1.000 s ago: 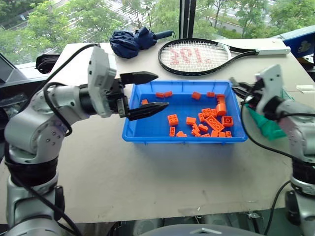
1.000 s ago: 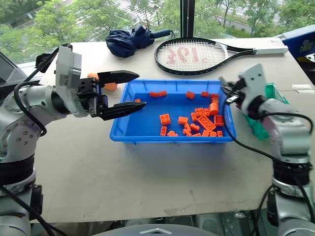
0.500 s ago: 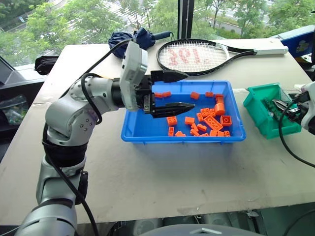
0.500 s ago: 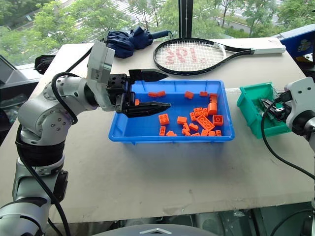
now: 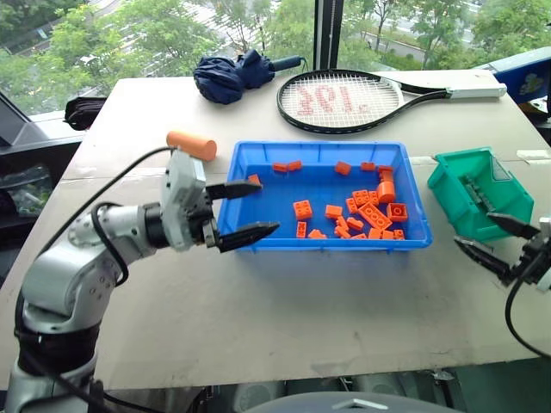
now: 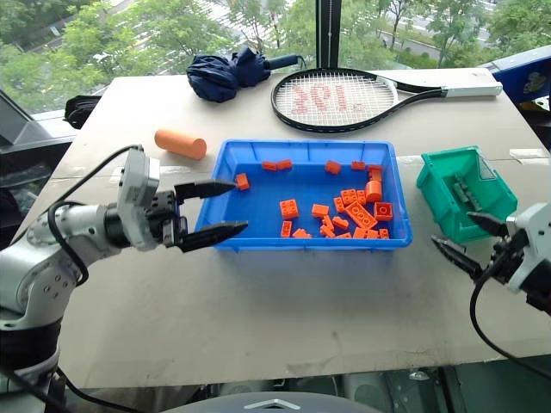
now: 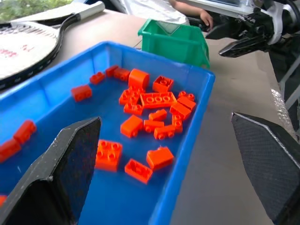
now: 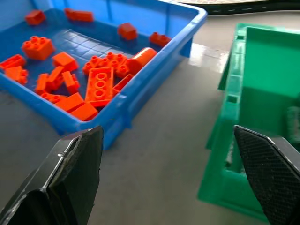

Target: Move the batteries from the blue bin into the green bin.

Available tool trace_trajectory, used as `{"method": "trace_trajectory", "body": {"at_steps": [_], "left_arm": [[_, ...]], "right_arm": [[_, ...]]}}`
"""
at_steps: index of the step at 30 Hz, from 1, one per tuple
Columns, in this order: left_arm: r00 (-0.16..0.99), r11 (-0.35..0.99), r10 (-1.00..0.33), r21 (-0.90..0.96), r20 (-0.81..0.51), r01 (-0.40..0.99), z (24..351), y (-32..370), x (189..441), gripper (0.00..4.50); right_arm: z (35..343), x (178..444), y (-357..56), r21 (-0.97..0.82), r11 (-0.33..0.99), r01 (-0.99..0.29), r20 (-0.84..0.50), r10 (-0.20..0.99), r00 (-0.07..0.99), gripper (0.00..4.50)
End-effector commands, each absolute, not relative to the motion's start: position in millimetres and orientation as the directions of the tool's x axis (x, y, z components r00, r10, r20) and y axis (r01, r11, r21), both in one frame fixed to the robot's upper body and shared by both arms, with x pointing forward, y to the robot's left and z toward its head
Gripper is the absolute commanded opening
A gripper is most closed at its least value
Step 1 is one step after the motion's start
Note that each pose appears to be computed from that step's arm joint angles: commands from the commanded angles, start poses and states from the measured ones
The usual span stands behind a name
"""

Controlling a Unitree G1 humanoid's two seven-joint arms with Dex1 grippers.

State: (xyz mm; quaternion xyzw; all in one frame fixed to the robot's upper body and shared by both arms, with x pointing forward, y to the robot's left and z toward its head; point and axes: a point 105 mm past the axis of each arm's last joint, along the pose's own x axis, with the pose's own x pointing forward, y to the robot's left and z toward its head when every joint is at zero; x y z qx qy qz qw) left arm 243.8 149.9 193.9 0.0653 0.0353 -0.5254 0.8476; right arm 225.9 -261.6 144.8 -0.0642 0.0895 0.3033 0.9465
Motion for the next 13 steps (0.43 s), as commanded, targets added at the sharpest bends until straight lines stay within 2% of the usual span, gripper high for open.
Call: {"method": "trace_trajectory", "body": {"at_steps": [1, 8, 13], "left_arm": [[0.514, 0.494, -0.842, 0.146, -0.165, 0.857, 183.3, 147.7, 226.7, 4.50], [0.620, 0.600, -0.757, 0.159, -0.204, 0.784, 131.3, 157.3, 201.3, 4.50], [0.609, 0.596, -0.769, 0.127, -0.195, 0.793, 111.6, 155.7, 189.6, 4.50]], "right_arm": [[142.6, 214.0, -259.9, -0.117, 0.759, -0.640, -0.222, 0.608, 0.762, 4.44], [104.3, 204.7, -272.5, -0.117, 0.746, -0.656, -0.278, 0.610, 0.742, 4.44], [91.8, 208.5, -277.5, -0.117, 0.726, -0.678, -0.283, 0.630, 0.723, 4.44]]}}
